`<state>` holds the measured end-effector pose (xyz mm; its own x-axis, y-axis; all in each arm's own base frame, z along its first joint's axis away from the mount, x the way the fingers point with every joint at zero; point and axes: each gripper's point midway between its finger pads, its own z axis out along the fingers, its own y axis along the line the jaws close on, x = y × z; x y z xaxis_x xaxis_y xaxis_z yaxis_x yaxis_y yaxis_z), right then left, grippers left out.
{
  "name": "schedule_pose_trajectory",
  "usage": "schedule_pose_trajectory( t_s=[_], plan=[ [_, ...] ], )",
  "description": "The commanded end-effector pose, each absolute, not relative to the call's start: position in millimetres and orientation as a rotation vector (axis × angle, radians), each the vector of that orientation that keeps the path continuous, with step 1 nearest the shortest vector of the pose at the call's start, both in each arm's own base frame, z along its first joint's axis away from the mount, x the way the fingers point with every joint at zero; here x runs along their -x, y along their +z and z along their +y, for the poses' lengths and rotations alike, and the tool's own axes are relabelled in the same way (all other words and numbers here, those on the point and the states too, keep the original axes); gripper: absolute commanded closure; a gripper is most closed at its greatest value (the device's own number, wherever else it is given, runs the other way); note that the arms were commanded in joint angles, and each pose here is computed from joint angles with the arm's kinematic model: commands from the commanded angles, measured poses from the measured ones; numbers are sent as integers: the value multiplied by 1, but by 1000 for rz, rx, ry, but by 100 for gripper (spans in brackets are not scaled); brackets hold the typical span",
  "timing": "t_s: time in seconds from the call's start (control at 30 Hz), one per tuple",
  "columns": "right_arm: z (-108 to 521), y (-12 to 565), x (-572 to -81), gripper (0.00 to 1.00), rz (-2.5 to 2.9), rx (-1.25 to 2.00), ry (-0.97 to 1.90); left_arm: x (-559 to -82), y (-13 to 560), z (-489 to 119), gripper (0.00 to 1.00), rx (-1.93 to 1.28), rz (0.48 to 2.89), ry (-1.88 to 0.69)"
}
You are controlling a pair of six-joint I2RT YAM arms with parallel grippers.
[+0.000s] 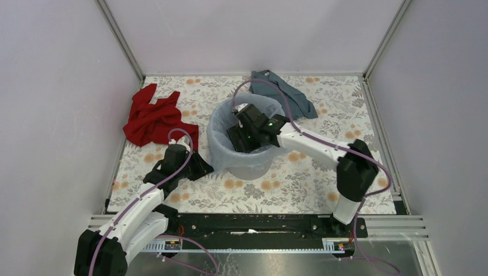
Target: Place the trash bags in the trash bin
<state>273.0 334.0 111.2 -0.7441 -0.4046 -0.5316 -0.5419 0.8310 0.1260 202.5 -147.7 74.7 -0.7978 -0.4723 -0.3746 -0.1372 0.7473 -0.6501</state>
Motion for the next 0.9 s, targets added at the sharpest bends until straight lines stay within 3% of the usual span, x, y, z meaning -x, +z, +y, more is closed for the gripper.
schedule_pose_trajectory(
  t_s=[0.0,0.43,0.67,0.87],
  plan=[
    [338,203,-269,8,2323,673,521,-213,92,-146,75,455,2356,-833],
    [306,285,-262,0,2153,635,509,-213,100,-144,73,471,2342,-828],
    [307,271,-243,0,2218,686,551,-214,104,-144,70,483,2326,-835],
    [319,220,-257,17,2300,649,461,-215,107,-144,68,473,2323,-833]
  ],
)
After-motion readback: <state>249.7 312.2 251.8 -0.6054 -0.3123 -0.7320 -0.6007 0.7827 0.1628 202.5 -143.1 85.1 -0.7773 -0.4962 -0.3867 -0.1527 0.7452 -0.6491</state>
